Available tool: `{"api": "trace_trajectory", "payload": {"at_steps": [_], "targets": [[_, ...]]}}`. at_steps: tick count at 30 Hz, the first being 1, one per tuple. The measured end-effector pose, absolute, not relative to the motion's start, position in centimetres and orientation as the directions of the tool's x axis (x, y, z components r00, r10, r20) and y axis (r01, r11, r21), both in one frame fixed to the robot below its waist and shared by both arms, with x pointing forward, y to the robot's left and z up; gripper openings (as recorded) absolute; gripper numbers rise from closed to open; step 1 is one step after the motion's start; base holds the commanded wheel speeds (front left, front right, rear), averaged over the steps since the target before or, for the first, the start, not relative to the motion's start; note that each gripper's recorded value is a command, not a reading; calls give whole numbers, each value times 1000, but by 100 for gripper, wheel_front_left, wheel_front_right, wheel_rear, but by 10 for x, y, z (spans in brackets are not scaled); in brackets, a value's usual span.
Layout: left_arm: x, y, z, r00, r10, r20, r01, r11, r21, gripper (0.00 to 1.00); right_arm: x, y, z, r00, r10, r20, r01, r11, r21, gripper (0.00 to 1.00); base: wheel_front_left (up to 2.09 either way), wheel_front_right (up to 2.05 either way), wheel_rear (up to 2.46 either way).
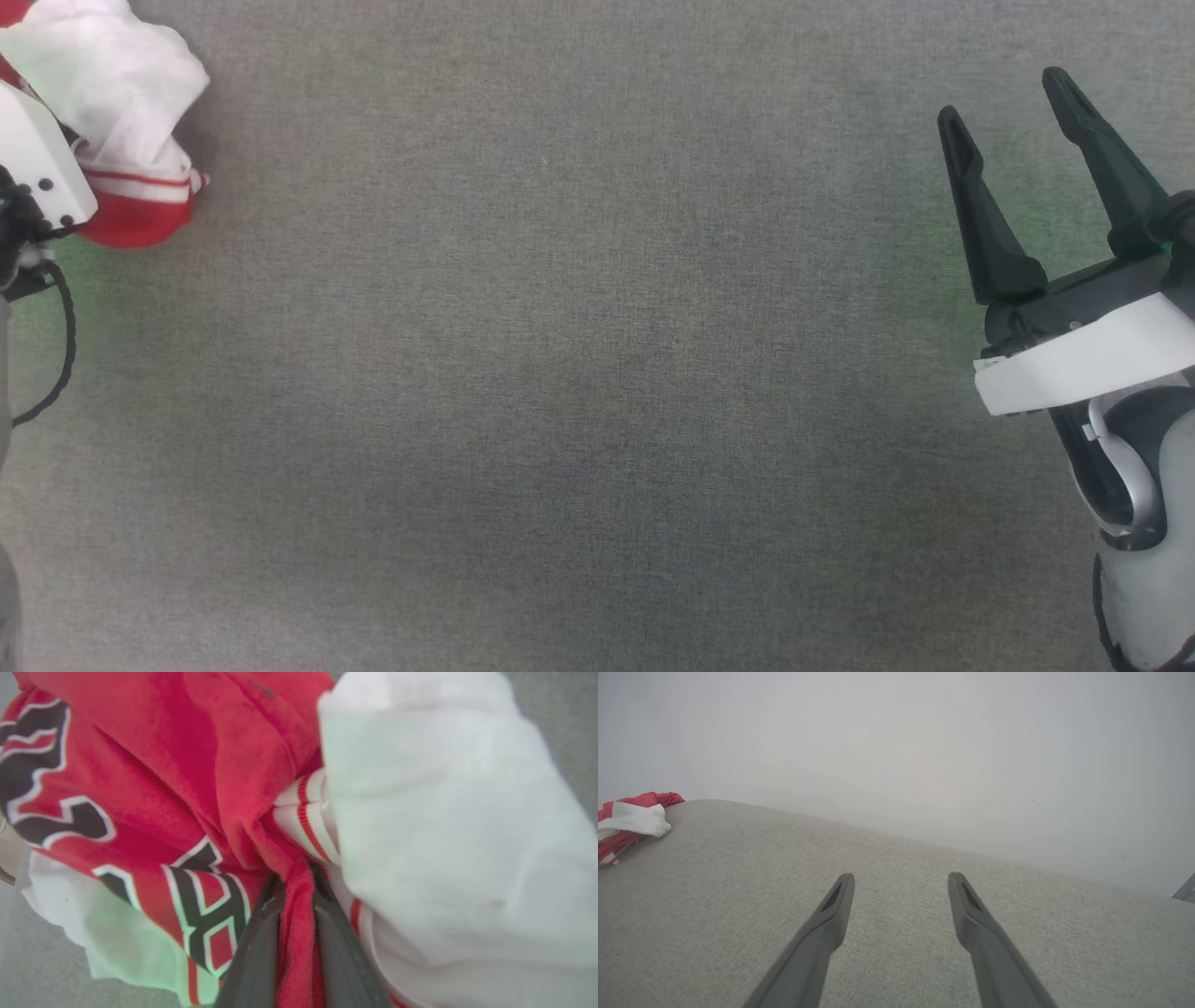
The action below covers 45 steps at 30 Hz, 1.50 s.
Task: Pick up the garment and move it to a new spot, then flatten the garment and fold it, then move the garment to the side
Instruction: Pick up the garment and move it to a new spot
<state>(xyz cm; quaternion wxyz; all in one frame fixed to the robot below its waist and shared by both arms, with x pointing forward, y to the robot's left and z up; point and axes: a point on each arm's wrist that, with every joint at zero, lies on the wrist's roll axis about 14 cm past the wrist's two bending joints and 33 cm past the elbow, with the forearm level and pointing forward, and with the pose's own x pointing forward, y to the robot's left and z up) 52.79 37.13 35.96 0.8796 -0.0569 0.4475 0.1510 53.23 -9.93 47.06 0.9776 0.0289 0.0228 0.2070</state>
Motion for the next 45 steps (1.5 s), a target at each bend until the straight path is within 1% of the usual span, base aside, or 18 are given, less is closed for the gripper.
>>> {"api": "trace_trajectory", "payload": {"at_steps": [6, 8, 12, 16, 20, 28, 32, 38, 45], "targets": [[530, 384, 386, 621, 255, -741, -321, 945, 56, 0, 530, -99, 486, 918, 396, 7, -395, 916, 70, 100, 0, 0, 0], [532, 394, 405, 665, 281, -692, -327, 942, 69, 0, 528, -100, 493, 920, 391, 25, -392, 917, 71, 100, 0, 0, 0], [542, 407, 458, 770, 320, -552, -319, 942, 101, 0, 521, -99, 506, 924, 377, 58, -381, 920, 91, 100, 0, 0, 0], [546, 412, 514, 856, 329, -399, -300, 944, 133, 0, 511, -100, 520, 927, 364, 90, -372, 923, 100, 100, 0, 0, 0], [545, 414, 575, 915, 320, -244, -284, 943, 170, 0, 501, -97, 537, 925, 357, 130, -372, 922, 112, 100, 0, 0, 0], [526, 395, 671, 967, 243, -70, -224, 951, 215, 0, 476, -97, 569, 919, 335, 205, -365, 922, 126, 100, 0, 0, 0], [513, 381, 704, 981, 194, -29, -182, 954, 237, 0, 465, -106, 585, 921, 302, 246, -340, 932, 129, 100, 0, 0, 0], [508, 337, 727, 998, 68, -12, -62, 961, 268, 0, 449, -138, 595, 936, 215, 277, -259, 957, 131, 100, 0, 0, 0], [506, 256, 725, 993, -109, -37, 114, 957, 267, 0, 428, -185, 599, 952, 84, 293, -128, 983, 132, 100, 0, 0, 0]]}}
